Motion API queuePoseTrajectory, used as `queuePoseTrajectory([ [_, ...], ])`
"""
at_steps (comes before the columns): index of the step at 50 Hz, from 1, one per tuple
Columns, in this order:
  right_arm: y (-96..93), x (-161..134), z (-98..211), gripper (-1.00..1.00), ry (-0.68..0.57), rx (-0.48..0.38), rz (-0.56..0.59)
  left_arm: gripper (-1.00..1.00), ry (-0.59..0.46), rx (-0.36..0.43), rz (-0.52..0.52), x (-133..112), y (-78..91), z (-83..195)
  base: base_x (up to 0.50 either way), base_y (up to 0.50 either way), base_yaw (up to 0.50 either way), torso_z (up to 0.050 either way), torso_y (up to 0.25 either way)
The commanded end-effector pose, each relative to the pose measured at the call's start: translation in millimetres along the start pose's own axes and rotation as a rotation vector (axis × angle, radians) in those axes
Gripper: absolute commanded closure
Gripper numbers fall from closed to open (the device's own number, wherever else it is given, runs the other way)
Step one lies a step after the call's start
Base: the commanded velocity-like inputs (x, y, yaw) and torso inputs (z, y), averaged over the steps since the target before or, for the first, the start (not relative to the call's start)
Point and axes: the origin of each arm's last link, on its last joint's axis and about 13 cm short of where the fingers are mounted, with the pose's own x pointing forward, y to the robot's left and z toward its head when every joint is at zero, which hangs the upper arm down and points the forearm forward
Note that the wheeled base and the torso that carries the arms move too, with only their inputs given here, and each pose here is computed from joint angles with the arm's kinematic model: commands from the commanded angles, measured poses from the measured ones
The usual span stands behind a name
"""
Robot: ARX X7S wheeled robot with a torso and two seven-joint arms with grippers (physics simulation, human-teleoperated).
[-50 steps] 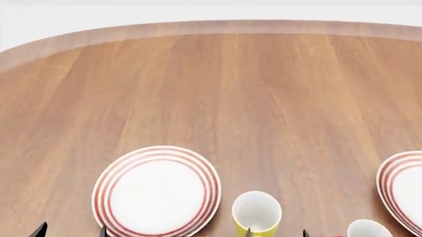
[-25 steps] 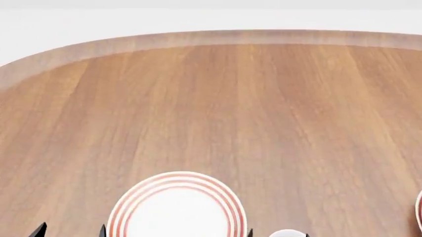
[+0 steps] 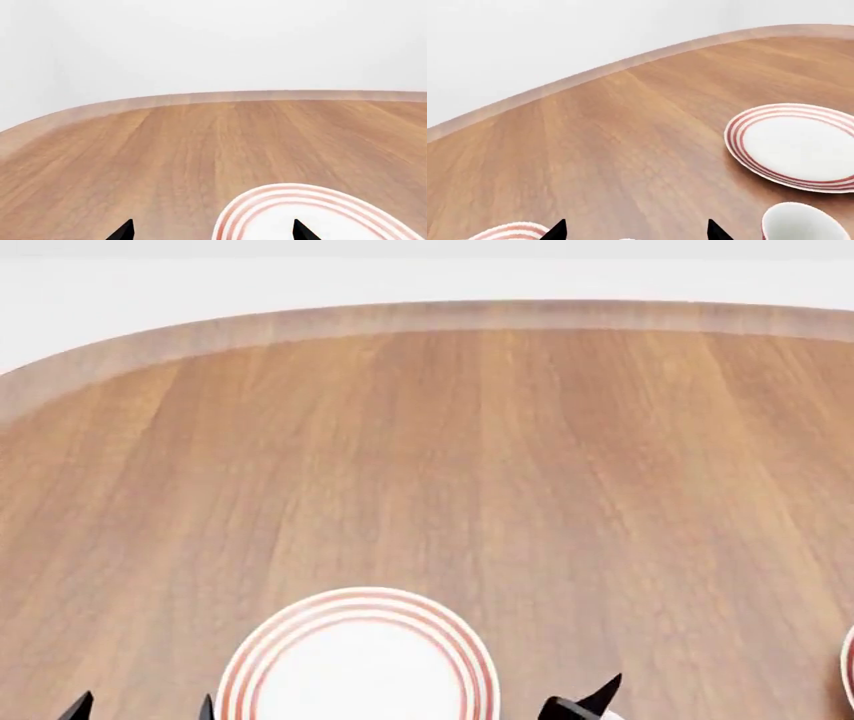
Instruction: Put the red mug on the left plate.
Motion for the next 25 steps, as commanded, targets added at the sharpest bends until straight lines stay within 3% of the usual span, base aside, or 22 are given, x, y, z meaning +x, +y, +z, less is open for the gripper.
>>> queuePoseTrajectory([
  [1, -4.1, -5.6, 20.9, -1.00, 0.001, 0.077, -0.140, -1.00, 0.001, -0.004, 0.004, 0.2, 0.6, 0.0, 0.00, 0.00, 0.00, 0.000, 0.000],
  [25, -13.2, 17.9, 7.4, -1.00, 0.105, 0.175, -0.303, -1.00, 0.002, -0.005, 0.007, 0.1, 0.6, 0.4, 0.00, 0.00, 0.00, 0.000, 0.000],
])
